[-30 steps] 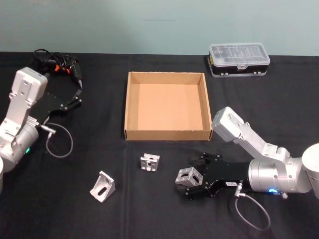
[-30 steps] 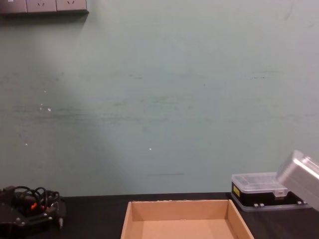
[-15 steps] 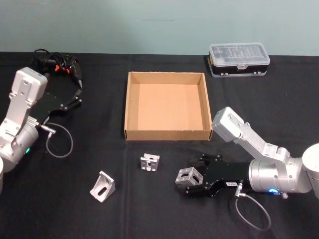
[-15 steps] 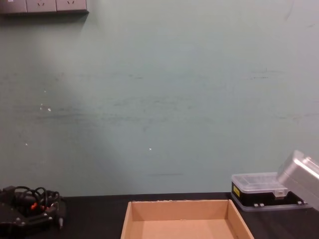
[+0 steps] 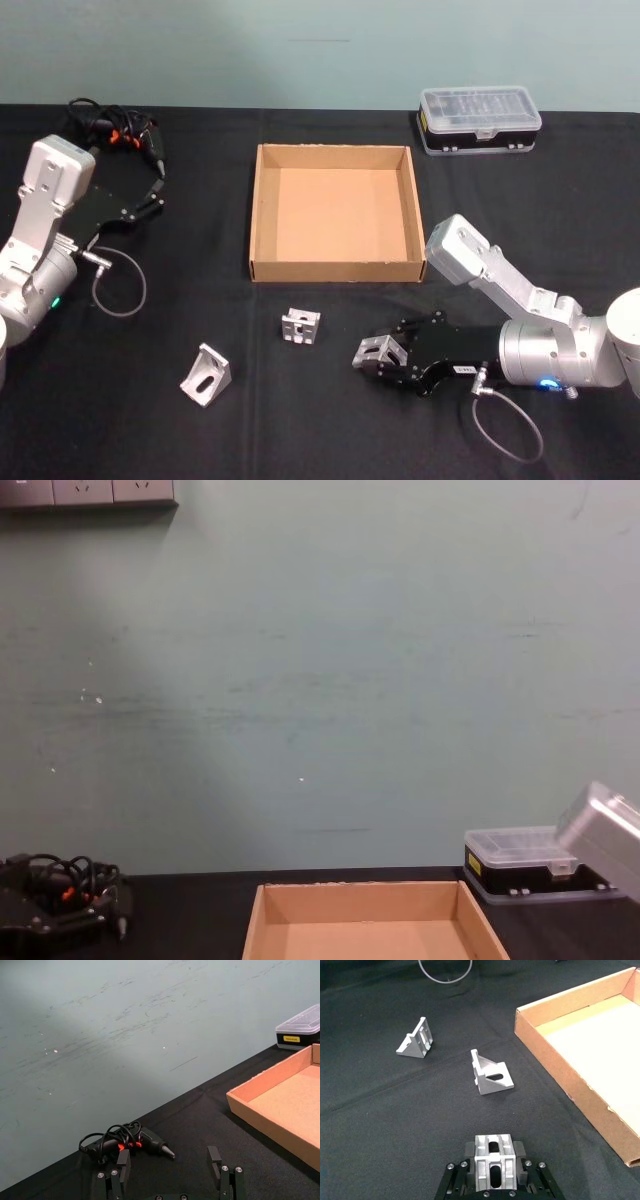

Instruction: Use one hand to pick up the angle iron from the table and place it into the box.

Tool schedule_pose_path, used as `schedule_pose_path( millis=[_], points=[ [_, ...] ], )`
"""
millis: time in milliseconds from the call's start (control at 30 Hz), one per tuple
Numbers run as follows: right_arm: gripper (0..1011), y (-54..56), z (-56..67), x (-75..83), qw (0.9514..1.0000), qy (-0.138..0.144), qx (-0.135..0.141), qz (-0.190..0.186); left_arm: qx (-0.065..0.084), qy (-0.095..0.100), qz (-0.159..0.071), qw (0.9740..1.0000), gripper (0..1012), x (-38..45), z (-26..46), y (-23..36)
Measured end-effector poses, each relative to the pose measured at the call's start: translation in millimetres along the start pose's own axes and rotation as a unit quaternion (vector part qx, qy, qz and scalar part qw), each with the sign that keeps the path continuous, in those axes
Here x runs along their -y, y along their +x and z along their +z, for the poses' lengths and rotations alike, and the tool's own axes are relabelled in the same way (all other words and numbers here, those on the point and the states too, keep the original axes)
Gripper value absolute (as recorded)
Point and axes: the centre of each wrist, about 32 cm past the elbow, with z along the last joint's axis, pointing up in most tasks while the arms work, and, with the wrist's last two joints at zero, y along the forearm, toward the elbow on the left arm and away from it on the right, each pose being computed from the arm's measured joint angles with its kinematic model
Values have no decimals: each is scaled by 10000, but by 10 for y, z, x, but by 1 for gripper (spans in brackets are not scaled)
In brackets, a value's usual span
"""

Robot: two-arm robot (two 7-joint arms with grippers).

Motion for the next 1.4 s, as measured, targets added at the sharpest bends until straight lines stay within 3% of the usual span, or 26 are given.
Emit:
schedule_pose_path(
  millis=[367,467,667,833,1033,1200,1400],
  points=[
    [449,-1,-1,-1,10000,-1,0,2,0,0,0,10000,1000,0,0,0],
    [449,2,5,17,9999,139,9,-19,0,0,0,10000,1000,0,0,0],
    [449,70,112,87,9974,699,-34,-166,0,-1,0,10000,1000,0,0,0],
    [449,174,309,126,9914,1224,-106,-455,0,0,1,10000,1000,0,0,0],
    [449,361,592,51,9833,1576,-125,-902,0,0,0,10000,1000,0,0,0],
    [449,520,801,-67,9803,1517,-146,-1256,0,0,0,10000,1000,0,0,0],
    [449,745,1046,-311,9820,977,-345,-1582,0,0,0,10000,1000,0,0,0]
  ],
)
